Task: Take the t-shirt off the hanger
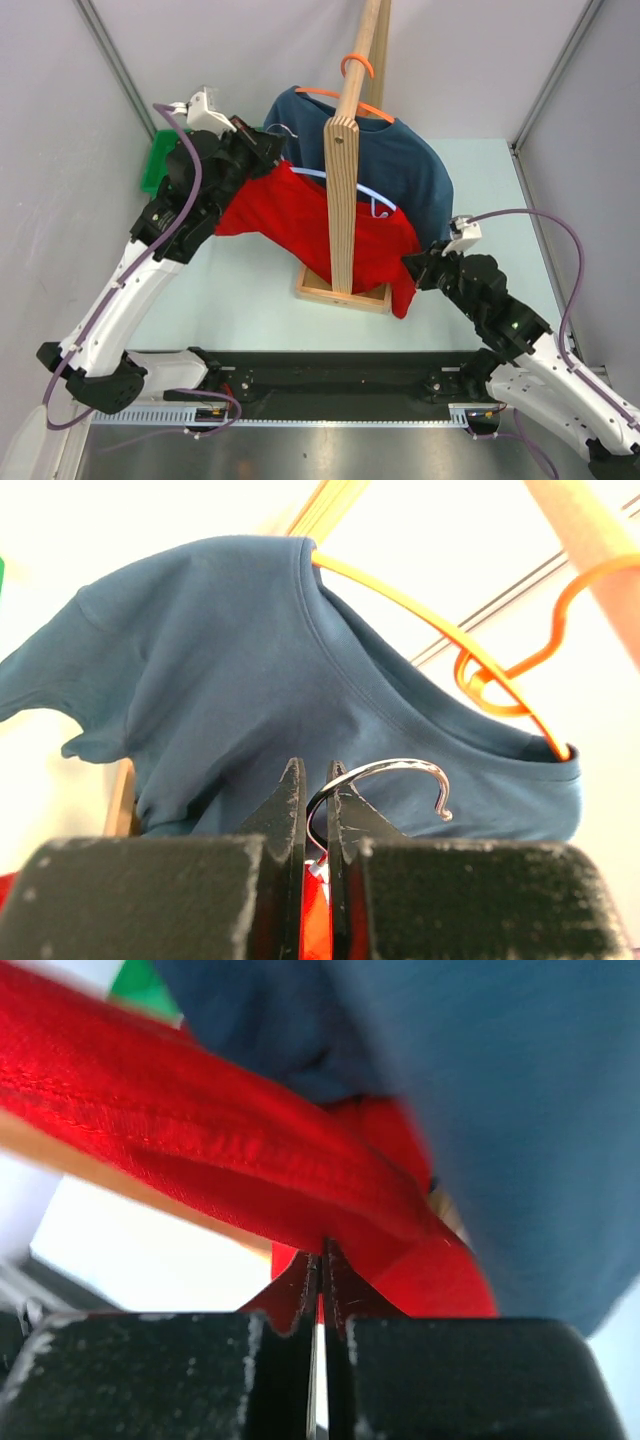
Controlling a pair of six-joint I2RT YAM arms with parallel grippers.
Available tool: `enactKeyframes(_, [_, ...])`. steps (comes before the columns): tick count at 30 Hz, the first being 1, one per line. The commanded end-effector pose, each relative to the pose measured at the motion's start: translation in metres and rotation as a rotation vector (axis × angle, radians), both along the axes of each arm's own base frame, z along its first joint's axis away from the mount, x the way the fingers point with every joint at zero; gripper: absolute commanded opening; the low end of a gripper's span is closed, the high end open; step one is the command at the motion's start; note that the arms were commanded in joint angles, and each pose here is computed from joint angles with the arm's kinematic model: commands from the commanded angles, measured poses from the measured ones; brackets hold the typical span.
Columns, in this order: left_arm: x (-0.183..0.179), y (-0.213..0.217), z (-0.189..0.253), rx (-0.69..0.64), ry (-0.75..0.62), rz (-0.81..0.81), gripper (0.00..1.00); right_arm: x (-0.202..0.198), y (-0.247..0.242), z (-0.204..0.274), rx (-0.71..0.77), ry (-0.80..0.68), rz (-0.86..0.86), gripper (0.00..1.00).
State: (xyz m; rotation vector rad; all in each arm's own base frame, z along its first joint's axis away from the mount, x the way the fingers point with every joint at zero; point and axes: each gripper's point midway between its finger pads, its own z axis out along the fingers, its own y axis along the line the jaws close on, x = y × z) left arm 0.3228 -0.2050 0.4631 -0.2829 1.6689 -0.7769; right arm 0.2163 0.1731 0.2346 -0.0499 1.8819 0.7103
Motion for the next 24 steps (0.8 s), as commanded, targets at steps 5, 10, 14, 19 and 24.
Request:
enactKeyframes(5, [0.001,0.029,0.047,-0.165,-0.122,0.078,0.0,0.009,-0.081,0.012,0.231,0.031,-0.503,0.0])
enactKeyframes(10, [0.012,0.053,0.033,-0.257,-0.1,0.151,0.0,-0.003,-0.108,-0.01,0.334,0.119,-0.652,0.0])
enactKeyframes(14, [0.01,0.063,0.033,-0.288,-0.11,0.174,0.0,-0.002,-0.103,-0.029,0.347,0.175,-0.663,0.0])
enactKeyframes(19, [0.008,0.052,0.031,-0.279,-0.116,0.102,0.0,0.009,-0.067,-0.006,0.289,0.056,-0.428,0.0])
enactKeyframes(24, [0.004,0.021,0.03,-0.216,-0.133,-0.073,0.0,0.01,-0.008,0.048,0.094,-0.033,-0.045,0.6])
